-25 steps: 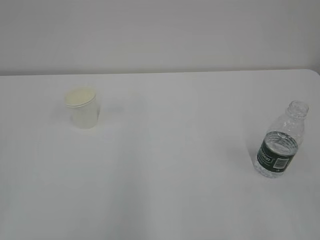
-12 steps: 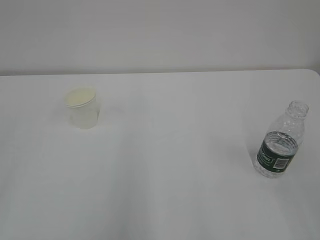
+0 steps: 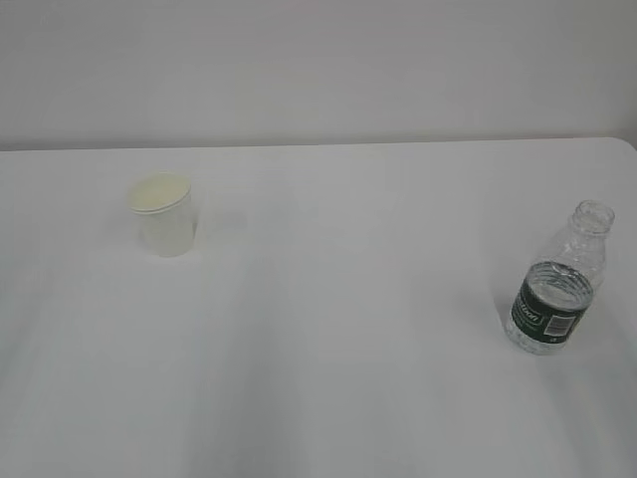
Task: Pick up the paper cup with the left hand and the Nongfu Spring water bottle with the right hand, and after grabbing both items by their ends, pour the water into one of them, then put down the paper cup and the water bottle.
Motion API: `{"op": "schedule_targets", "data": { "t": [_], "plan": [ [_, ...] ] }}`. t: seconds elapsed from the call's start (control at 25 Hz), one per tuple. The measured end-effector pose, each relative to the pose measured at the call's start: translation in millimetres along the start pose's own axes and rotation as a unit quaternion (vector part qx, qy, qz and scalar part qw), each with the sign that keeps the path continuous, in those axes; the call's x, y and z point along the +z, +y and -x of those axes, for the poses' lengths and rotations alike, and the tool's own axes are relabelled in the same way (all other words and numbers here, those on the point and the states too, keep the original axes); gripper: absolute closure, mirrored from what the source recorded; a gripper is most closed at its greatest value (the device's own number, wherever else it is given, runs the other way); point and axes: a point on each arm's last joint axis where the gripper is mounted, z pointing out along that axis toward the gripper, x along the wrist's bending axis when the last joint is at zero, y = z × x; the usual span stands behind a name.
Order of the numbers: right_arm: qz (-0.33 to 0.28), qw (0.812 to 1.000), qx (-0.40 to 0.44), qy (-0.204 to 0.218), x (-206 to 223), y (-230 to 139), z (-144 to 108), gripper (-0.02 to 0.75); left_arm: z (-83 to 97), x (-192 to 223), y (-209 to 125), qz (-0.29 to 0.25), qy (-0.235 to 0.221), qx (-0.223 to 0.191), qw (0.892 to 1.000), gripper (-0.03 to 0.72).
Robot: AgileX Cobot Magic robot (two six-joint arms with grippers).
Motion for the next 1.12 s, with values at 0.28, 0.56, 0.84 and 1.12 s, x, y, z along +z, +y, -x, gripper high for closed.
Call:
{"op": "schedule_targets", "data": {
  "t": [0.28,0.56,0.84,1.12],
  "plan": [
    [0.018,1.0,-0.006,0.009,26,13,-3,0.164,-1.9,17,10,0.029,0.006,0.001,1.0,0.259],
    [0.02,1.0,-0.011,0.019,51,20,-7,0.164,-4.9,39,11,0.016,0.017,0.012,1.0,0.259],
    [0.021,0.999,-0.006,0.03,75,24,-11,0.164,-9.2,75,7,-0.017,0.026,0.017,0.999,0.259],
    [0.027,0.999,0.0,0.039,91,17,-16,0.164,-13.1,107,3,-0.022,0.033,0.017,0.999,0.259]
  ]
}}
